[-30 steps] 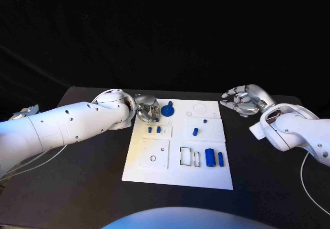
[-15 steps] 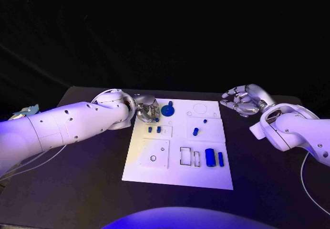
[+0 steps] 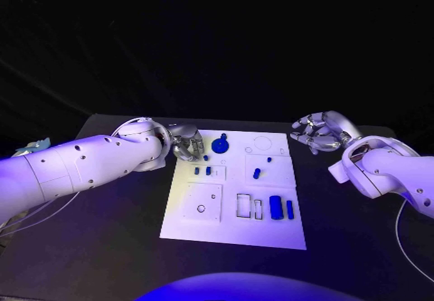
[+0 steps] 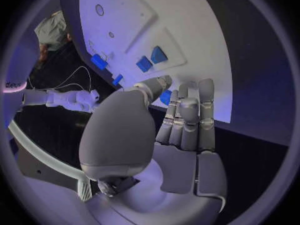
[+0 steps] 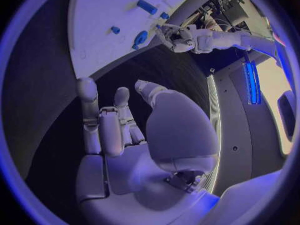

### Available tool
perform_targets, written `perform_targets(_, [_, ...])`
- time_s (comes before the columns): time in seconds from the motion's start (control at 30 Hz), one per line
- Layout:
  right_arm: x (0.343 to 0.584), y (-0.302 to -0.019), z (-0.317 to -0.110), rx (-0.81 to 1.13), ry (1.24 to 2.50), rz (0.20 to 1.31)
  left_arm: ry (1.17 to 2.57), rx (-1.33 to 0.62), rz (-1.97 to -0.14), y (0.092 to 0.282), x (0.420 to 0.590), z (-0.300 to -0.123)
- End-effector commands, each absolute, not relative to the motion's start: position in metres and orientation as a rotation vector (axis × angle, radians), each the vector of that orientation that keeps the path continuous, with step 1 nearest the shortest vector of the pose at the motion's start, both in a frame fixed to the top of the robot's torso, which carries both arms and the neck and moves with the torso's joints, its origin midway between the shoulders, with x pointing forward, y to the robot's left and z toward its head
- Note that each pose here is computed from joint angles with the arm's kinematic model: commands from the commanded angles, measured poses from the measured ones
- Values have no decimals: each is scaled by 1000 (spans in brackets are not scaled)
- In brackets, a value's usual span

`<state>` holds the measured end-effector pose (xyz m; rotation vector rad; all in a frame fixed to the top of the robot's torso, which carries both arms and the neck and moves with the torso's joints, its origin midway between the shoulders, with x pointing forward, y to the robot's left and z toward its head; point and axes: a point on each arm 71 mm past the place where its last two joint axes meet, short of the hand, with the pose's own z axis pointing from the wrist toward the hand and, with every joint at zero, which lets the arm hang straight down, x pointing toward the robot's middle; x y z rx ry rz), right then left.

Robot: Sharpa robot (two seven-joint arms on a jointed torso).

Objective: Assemble the parts on the task board

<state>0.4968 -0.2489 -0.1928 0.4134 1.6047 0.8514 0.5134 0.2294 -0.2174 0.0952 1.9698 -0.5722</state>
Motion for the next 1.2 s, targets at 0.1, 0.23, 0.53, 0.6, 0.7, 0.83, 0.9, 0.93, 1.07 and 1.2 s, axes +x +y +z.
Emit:
perform_targets(0.1, [496, -244, -196, 315, 1662, 845, 1900, -140, -685, 245, 516, -209])
perform_targets(0.23, [495, -239, -198, 202, 1706, 829, 1830, -350, -808, 259, 516, -203])
perform_targets(0.53, [490, -219, -207, -175, 1774, 672, 1615, -858, -1301, 268, 506, -189])
perform_targets(0.6, [489, -215, -209, -233, 1773, 640, 1584, -889, -1380, 265, 502, -186])
perform_targets(0.7, [487, -210, -211, -298, 1771, 601, 1546, -914, -1475, 260, 496, -183])
perform_targets(0.83, [486, -202, -215, -357, 1760, 556, 1495, -939, -1570, 255, 490, -180])
perform_targets(0.9, [486, -199, -216, -369, 1748, 539, 1477, -947, -1593, 254, 488, -179])
perform_targets(0.93, [486, -197, -217, -373, 1740, 530, 1466, -951, -1603, 253, 487, -178])
perform_targets(1.07, [487, -189, -218, -373, 1715, 514, 1435, -964, -1625, 253, 485, -177])
perform_targets(1.2, [487, -181, -218, -377, 1705, 513, 1417, -973, -1635, 252, 484, -176])
